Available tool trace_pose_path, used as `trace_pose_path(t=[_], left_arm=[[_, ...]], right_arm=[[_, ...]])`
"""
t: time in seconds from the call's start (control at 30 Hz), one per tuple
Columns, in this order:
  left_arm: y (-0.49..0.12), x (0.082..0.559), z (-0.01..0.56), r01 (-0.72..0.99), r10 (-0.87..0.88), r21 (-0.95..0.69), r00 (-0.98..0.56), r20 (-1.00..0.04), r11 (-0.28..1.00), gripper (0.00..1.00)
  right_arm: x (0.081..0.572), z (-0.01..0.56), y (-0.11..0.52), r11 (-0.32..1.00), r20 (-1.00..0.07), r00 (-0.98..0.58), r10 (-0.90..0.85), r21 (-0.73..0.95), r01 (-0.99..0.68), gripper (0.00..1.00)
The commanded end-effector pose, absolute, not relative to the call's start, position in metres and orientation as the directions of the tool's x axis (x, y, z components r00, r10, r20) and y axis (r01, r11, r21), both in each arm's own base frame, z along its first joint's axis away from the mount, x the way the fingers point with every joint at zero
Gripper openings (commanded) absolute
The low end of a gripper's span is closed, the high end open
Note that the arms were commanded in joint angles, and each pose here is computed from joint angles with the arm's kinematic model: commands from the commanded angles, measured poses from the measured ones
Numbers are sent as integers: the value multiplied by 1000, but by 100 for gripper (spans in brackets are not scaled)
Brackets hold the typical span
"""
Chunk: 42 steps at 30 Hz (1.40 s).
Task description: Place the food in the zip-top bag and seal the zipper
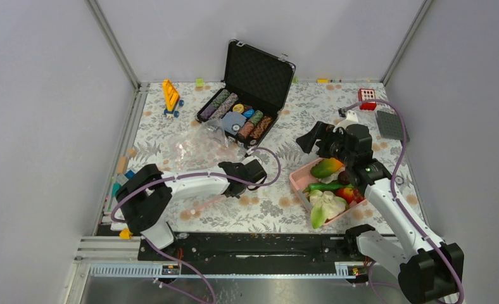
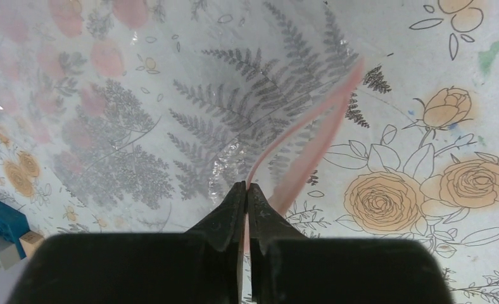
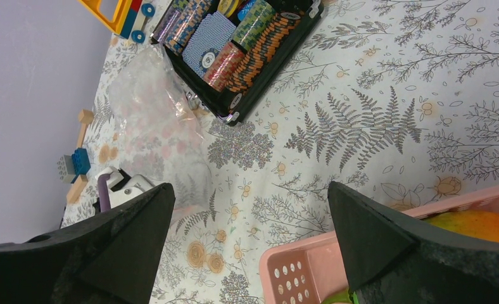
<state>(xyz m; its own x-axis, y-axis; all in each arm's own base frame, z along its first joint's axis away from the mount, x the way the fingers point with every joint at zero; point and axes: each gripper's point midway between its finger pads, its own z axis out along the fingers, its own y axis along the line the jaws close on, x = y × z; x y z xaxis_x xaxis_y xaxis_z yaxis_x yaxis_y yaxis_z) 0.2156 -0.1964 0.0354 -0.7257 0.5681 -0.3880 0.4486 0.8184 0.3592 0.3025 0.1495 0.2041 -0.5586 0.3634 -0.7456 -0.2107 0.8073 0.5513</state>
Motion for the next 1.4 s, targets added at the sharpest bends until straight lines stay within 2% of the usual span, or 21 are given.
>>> trace_pose_path(t=[0.0, 0.13, 0.3, 0.37, 0.47, 0.7, 0.87, 1.0, 1.23, 1.37], left_arm=[[-208, 237, 60, 378, 518, 361, -702, -488, 853, 0], [-222, 245, 101, 297, 387, 249, -681, -622, 922, 0], [-232, 246, 179, 233, 156, 12, -610, -777, 973, 0], [-229, 244, 206, 218, 66, -73, -569, -820, 973, 0], [-211, 242, 248, 143, -83, -178, -507, -858, 973, 0], [-141, 223, 320, -81, -317, -312, -396, -861, 947, 0], [-120, 214, 342, -124, -334, -311, -383, -861, 942, 0], [-137, 223, 342, -87, -294, -283, -396, -870, 955, 0], [-212, 258, 329, 43, -242, -291, -447, -861, 956, 0], [-232, 269, 314, 63, -226, -292, -489, -843, 954, 0]], right_arm=[[302, 220, 153, 798, -770, -532, 352, 544, -260, 100], [298, 222, 163, 768, -764, -550, 336, 561, -310, 100], [290, 236, 182, 699, -767, -561, 312, 585, -411, 100], [287, 236, 191, 713, -788, -556, 266, 549, -437, 100], [269, 239, 218, 730, -833, -539, 129, 447, -517, 100], [229, 296, 296, 499, -901, -423, 91, 409, -764, 100], [211, 322, 326, 390, -915, -389, 110, 399, -830, 100], [207, 335, 341, 353, -917, -376, 134, 399, -847, 100], [230, 315, 348, 458, -898, -413, 152, 434, -776, 100], [253, 304, 350, 539, -884, -428, 188, 457, -708, 100]])
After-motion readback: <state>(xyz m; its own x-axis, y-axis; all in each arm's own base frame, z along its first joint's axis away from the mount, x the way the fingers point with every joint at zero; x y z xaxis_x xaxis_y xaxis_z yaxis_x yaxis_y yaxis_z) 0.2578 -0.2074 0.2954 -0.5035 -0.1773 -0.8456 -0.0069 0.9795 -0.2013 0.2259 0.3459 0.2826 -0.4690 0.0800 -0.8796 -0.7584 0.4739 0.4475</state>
